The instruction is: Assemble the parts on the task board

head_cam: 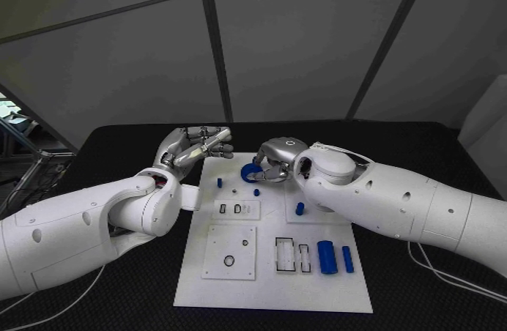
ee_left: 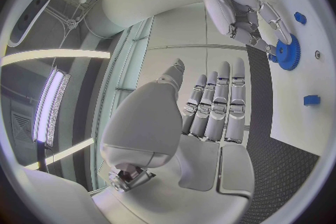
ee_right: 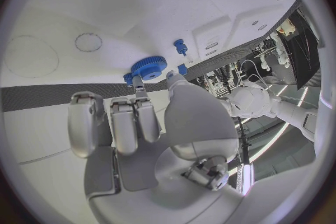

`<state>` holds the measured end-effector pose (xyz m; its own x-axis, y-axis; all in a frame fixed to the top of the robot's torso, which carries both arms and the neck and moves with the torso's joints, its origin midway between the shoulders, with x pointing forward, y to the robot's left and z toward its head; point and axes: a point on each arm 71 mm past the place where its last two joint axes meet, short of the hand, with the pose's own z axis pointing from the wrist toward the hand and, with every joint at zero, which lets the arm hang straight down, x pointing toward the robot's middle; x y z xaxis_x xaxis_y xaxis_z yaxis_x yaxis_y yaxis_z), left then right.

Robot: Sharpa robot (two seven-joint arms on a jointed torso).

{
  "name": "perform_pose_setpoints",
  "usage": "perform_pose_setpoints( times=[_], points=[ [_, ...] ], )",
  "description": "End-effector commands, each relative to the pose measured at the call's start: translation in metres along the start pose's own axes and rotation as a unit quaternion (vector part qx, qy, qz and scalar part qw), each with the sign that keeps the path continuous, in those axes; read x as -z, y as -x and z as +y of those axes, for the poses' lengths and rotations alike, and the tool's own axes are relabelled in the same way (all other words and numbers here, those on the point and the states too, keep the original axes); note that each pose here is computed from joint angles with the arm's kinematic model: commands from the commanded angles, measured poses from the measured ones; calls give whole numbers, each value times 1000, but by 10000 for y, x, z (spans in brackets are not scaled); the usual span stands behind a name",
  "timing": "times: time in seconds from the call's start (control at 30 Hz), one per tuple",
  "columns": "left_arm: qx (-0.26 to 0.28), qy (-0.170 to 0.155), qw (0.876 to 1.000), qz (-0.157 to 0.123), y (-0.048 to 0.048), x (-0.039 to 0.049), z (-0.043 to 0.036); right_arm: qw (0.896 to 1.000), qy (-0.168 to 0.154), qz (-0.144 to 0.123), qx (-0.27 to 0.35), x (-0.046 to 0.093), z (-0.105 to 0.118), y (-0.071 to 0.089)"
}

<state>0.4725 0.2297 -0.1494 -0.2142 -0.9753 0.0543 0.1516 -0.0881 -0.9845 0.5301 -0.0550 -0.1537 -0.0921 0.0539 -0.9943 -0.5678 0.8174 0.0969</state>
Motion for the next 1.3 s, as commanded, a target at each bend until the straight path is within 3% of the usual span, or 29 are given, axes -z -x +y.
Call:
perform_pose_setpoints(
  times=[0.03, 0.23, 0.37, 0.5, 0.6, 0.73, 0.83, 0.97, 1.17, 1.3],
  points=[
    [0, -3, 1000, 4, -5, -3, -16, 998, 4, -56, -16, 56, -28, 89],
    [-2, -3, 1000, 2, 19, 0, -17, 989, 29, -130, -64, 282, -174, 225],
    [-3, -3, 1000, 0, 38, 4, -18, 982, 43, -150, -105, 507, -329, 288],
    [-4, -3, 1000, -1, 49, 4, -17, 978, 37, -142, -150, 724, -547, 310],
    [-4, -2, 1000, -1, 54, 3, -14, 972, 10, -115, -205, 911, -823, 294],
    [-3, -2, 1000, 1, 46, -2, -10, 952, -34, -83, -294, 1105, -1177, 253],
    [-2, -1, 1000, 3, 36, -9, -5, 941, -55, -80, -323, 1206, -1374, 245],
    [0, 0, 1000, 5, 19, -20, 4, 950, -64, -86, -294, 1267, -1522, 253],
    [0, 0, 1000, 6, 8, -30, 14, 974, -63, -95, -196, 1252, -1604, 261],
    [1, 0, 1000, 6, 4, -33, 19, 980, -62, -92, -165, 1222, -1623, 249]
  ],
)
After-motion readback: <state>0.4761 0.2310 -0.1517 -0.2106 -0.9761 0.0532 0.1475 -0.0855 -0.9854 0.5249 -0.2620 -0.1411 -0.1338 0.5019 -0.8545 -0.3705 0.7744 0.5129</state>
